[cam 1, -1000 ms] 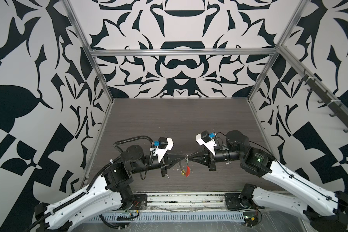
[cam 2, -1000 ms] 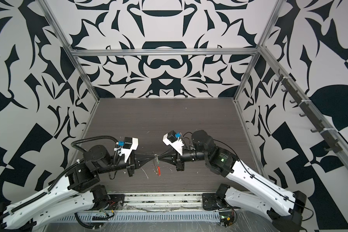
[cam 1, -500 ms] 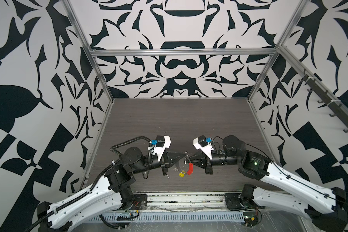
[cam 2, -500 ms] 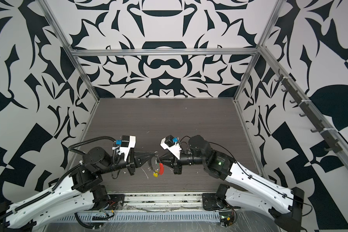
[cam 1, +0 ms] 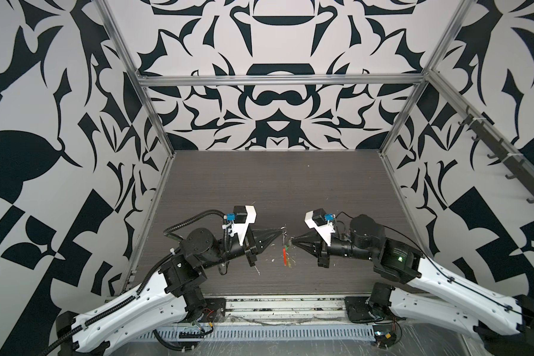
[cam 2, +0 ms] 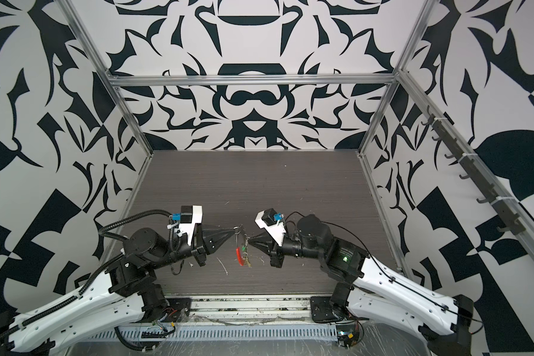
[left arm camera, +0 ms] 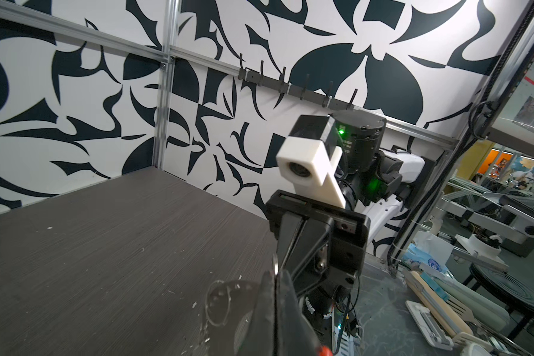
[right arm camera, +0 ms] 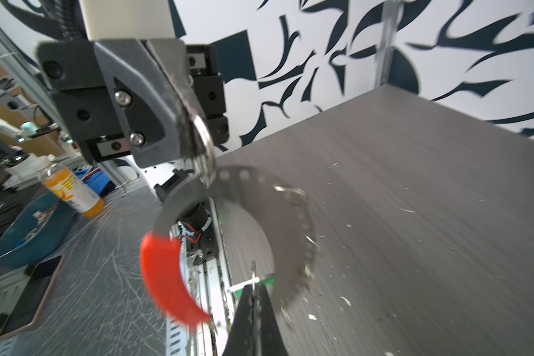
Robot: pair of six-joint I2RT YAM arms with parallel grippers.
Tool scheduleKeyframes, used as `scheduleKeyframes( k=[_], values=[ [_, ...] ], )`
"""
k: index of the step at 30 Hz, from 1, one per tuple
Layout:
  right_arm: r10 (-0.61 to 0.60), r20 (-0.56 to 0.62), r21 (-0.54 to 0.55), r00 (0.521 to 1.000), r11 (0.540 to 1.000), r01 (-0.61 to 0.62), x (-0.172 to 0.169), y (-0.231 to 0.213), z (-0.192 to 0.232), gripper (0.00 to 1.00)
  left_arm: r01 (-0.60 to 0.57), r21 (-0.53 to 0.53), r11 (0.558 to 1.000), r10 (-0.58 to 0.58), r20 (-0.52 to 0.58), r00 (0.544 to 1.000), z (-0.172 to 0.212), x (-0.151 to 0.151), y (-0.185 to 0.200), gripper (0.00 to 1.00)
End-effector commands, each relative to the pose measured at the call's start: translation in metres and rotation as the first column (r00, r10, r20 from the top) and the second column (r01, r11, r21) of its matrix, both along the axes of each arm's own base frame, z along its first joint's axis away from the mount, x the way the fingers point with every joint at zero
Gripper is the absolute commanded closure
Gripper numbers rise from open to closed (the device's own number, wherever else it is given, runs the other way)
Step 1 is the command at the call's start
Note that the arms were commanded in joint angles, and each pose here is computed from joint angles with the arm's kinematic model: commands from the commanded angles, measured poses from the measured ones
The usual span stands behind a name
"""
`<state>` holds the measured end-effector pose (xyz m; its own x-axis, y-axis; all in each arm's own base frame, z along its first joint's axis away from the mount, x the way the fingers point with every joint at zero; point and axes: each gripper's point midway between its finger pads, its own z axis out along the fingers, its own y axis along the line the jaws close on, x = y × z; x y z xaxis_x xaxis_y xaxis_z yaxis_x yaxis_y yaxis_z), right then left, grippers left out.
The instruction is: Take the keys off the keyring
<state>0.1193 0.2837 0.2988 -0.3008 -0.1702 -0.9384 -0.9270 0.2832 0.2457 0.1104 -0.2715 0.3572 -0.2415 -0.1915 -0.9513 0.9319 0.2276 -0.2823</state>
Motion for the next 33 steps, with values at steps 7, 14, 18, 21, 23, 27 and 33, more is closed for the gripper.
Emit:
scheduleKeyframes(
  k=[7,14,18,21,23,27,33],
  values=[
    [-0.332,0.061,-0.055,0.941,0.941,0.335,0.046,-0.037,-0.010,1.00,-0.178,0.024,0.984,0.179,-0.052,0.982,-0.021,0.024,0.020,1.00],
    [-0.481,-0.241,-0.251,0.843,0.870,0.425,0.117,-0.047,-0.121,1.00,-0.224,0.030,0.974,0.226,-0.090,0.970,-0.035,0.030,0.026,1.00],
    [-0.539,-0.334,-0.326,0.774,0.836,0.441,0.141,-0.053,-0.173,1.00,-0.233,0.025,0.972,0.234,-0.103,0.967,-0.038,0.031,0.029,1.00],
    [-0.585,-0.377,-0.392,0.718,0.803,0.448,0.154,-0.058,-0.204,1.00,-0.236,0.025,0.972,0.237,-0.110,0.965,-0.041,0.031,0.030,1.00],
    [-0.604,-0.406,-0.431,0.686,0.788,0.439,0.158,-0.060,-0.223,1.00,-0.240,0.025,0.970,0.241,-0.112,0.964,-0.042,0.031,0.030,1.00],
    [-0.633,-0.418,-0.461,0.652,0.766,0.448,0.161,-0.064,-0.240,1.00,-0.244,0.023,0.970,0.245,-0.120,0.962,-0.044,0.033,0.030,1.00],
    [-0.703,-0.360,-0.505,0.613,0.700,0.505,0.168,-0.081,-0.243,0.78,-0.247,0.023,0.969,0.248,-0.129,0.960,-0.048,0.035,0.028,1.00]
  ],
)
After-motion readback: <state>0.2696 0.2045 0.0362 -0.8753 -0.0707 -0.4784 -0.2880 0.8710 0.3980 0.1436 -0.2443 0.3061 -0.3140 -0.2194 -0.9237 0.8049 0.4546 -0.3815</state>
